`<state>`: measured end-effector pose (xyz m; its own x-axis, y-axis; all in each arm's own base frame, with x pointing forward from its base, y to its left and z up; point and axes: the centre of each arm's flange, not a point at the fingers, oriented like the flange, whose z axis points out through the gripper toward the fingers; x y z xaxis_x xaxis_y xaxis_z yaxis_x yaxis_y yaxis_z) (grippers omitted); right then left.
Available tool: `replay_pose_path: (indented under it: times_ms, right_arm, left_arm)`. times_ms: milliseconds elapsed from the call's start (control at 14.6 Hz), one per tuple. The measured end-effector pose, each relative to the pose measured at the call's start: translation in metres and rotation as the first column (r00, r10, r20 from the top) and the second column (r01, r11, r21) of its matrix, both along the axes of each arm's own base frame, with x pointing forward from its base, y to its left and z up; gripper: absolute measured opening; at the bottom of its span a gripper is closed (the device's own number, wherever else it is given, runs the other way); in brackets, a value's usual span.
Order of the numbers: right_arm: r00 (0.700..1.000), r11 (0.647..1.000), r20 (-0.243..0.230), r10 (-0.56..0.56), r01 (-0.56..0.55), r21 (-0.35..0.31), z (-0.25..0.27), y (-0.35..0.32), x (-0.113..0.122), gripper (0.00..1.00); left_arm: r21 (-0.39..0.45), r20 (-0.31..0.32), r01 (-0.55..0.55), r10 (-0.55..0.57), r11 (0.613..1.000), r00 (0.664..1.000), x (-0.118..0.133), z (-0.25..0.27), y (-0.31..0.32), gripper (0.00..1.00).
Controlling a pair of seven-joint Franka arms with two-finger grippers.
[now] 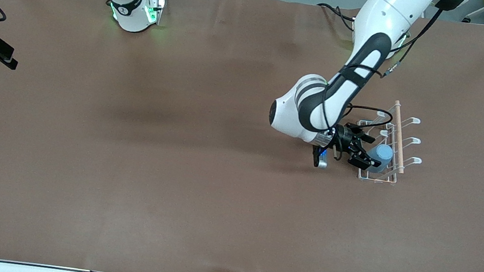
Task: Hang cup on cup holder
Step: 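Open the left gripper and lift it away from the cup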
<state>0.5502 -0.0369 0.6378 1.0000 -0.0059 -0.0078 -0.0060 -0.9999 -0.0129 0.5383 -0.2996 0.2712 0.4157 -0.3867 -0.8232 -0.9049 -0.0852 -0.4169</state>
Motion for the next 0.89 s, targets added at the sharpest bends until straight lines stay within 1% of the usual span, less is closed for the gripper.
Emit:
replay_pose_path:
  times_ms: [137,273,341,410,478,683,820,888]
  right_arm:
    - [1.0,1.0,-0.001,0.003,-0.003,0.0,0.0,0.002,0.0,1.0]
    - [1.0,1.0,-0.005,0.005,-0.005,0.0,0.0,0.002,-0.001,1.0]
    - [1.0,1.0,-0.007,0.005,-0.005,0.001,0.0,0.002,-0.001,1.0]
    - [1.0,1.0,-0.007,0.005,-0.005,0.001,0.0,0.002,-0.001,1.0]
    - [1.0,1.0,-0.011,0.004,-0.004,0.001,0.0,0.002,-0.002,1.0]
    - [1.0,1.0,-0.031,0.003,-0.003,0.003,0.001,0.001,-0.006,1.0]
    - [1.0,1.0,-0.028,0.003,-0.003,0.003,0.003,0.001,-0.009,1.0]
    - [1.0,1.0,-0.026,0.003,-0.003,0.003,0.005,0.001,-0.01,1.0]
  left_arm:
    - [-0.13,0.056,-0.085,0.093,0.988,0.994,0.014,0.038,-0.011,1.0]
    - [-0.259,0.115,-0.155,0.19,0.953,0.975,0.024,0.079,-0.018,1.0]
    - [-0.324,0.142,-0.18,0.236,0.929,0.961,0.028,0.099,-0.021,1.0]
    - [-0.382,0.159,-0.201,0.278,0.902,0.947,0.033,0.118,-0.022,1.0]
    - [-0.436,0.163,-0.224,0.321,0.872,0.933,0.038,0.137,-0.021,1.0]
    - [-0.584,0.137,-0.297,0.452,0.756,0.881,0.06,0.192,0.01,1.0]
    - [-0.665,0.166,-0.287,0.511,0.69,0.843,0.078,0.235,0.048,1.0]
    - [-0.701,0.178,-0.277,0.536,0.658,0.825,0.081,0.258,0.065,1.0]
